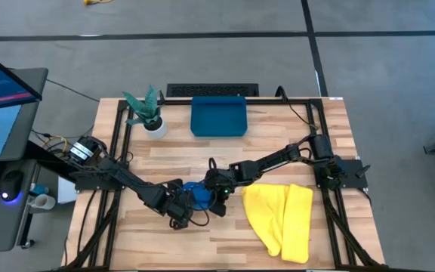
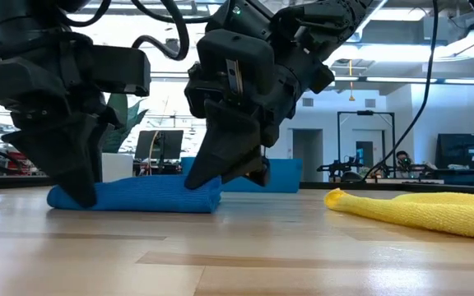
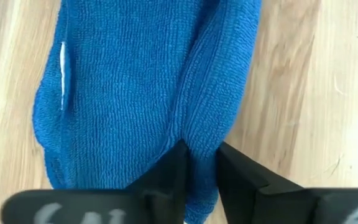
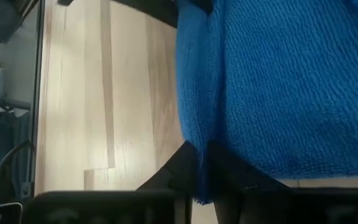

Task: Roll microfiber towels into tight, uniform cylinder then place into a basket
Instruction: Roll the blue microfiber towel

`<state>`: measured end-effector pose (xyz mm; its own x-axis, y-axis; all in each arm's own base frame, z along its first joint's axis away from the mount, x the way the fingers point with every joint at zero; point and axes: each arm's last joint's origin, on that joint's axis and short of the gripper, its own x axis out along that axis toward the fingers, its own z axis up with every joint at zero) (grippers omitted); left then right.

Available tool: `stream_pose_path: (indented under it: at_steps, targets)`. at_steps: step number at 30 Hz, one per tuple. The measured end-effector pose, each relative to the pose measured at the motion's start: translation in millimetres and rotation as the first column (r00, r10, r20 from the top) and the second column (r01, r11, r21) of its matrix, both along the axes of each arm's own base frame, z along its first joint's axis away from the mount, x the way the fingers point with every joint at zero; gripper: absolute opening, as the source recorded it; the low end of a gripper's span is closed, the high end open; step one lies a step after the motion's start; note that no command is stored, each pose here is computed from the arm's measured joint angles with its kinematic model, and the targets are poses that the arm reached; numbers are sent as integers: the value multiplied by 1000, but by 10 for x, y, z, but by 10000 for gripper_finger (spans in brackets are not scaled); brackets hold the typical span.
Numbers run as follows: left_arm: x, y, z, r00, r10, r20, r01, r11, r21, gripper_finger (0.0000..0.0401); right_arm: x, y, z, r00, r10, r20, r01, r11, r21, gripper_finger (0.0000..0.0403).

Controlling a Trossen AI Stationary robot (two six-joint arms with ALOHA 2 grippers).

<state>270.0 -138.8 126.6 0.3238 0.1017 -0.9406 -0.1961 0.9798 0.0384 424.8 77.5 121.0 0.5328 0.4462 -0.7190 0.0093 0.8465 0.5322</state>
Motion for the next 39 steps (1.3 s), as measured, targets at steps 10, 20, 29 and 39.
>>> stream_pose_path:
  at_steps: [10, 20, 29, 39]
  targets:
    - [3, -6, 0, 1000, 17, -9, -18, 999, -40, 12, -1, -41, 13, 997, 83, 1, -83, 993, 89, 77]
    - [61, -60, 49, 1000, -26, -8, 23, 969, -246, 12, -76, -57, 121, 987, 159, -18, -155, 981, 113, 77]
    - [113, 45, 49, 1000, -1, -30, -7, 957, -289, 12, -414, 144, 732, 988, 155, -4, -152, 962, -227, 77]
    - [156, 63, 62, 1000, 15, -20, -21, 938, -347, 12, -810, 741, 920, 932, 354, 71, -261, 796, -545, 77]
